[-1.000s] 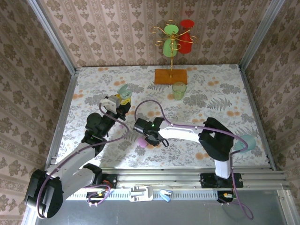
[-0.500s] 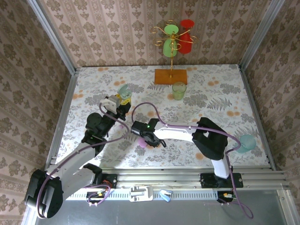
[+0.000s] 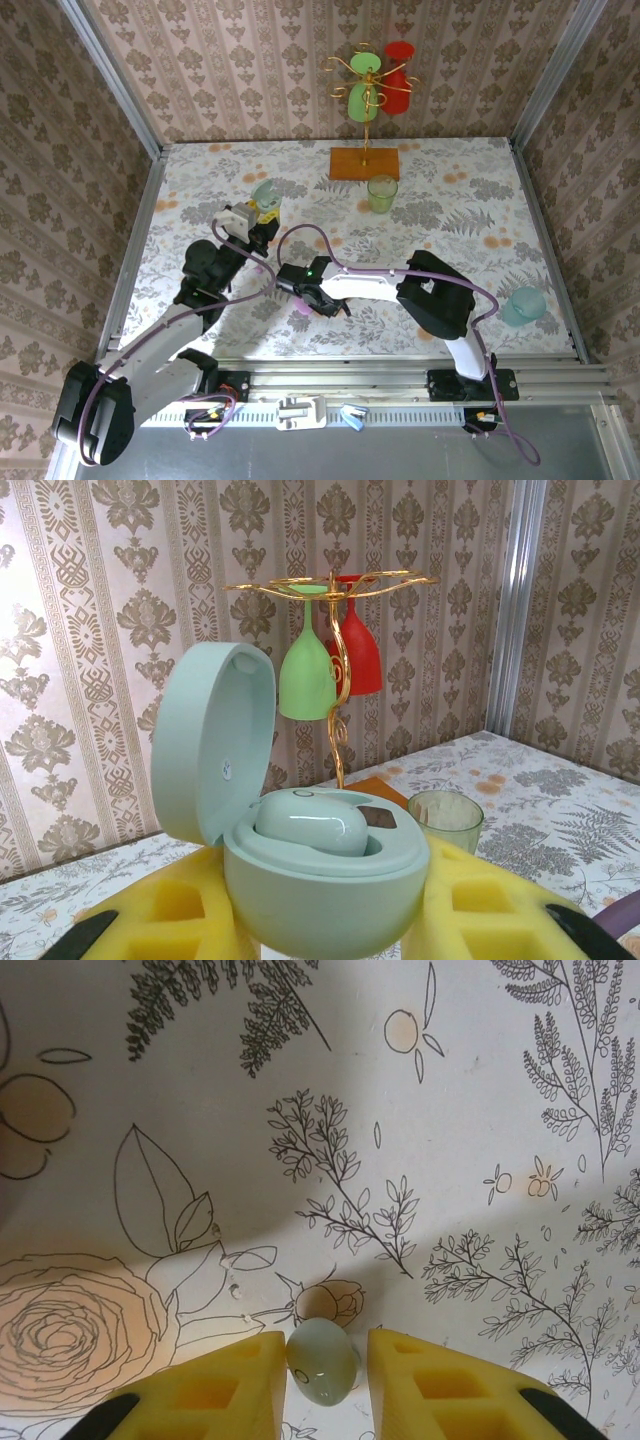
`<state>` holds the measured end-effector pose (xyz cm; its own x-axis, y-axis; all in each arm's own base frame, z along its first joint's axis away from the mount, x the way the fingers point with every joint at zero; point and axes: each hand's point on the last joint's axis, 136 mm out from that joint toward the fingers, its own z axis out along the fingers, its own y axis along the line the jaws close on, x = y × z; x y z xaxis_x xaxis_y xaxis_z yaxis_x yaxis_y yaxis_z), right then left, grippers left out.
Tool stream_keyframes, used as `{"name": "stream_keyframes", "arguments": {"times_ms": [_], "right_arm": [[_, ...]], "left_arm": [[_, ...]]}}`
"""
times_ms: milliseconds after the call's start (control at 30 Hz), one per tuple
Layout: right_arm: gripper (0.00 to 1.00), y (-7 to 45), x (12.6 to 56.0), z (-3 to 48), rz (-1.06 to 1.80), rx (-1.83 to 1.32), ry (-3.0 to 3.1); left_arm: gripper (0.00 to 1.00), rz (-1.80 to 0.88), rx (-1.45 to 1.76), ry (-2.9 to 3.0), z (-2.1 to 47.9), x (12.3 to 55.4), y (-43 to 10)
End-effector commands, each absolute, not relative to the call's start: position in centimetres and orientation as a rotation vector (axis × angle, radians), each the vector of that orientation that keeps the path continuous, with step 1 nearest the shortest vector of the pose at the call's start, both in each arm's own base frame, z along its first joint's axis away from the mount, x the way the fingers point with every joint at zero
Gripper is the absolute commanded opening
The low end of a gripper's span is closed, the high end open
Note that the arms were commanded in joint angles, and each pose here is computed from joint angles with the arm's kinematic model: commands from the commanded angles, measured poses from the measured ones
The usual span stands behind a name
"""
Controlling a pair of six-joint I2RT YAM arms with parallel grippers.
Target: Insert wireless bluetooth earbuds into charging case
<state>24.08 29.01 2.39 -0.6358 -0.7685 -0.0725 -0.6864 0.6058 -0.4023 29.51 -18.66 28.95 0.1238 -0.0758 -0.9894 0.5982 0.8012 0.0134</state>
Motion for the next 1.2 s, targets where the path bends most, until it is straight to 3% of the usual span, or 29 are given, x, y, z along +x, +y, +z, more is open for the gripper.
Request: {"name": "stream_keyframes", "arguments": {"times_ms": [0,333,567,833,1167], "right_arm": [[0.26,28.5,24.3,2.3,-0.587,-1.238,2.573],[0.24,28.0,24.1,1.1,-0.607,-1.247,2.595],[0.20,28.4,24.5,3.8,-0.455,-1.114,2.593],[0.21,28.1,25.4,8.5,-0.022,-0.853,2.631],[0.22,28.0,26.4,18.7,0.878,-0.452,2.421]], "left_arm": [[0.10,-0.498,0.460,1.304,31.3,29.5,-18.3],[0.10,-0.500,0.459,1.309,31.0,29.4,-18.2],[0.10,-0.498,0.465,1.315,30.8,29.4,-18.3],[0.10,-0.553,0.549,1.301,29.4,29.4,-20.1],[0.10,-0.673,0.858,1.190,27.7,26.8,-24.9]]}}
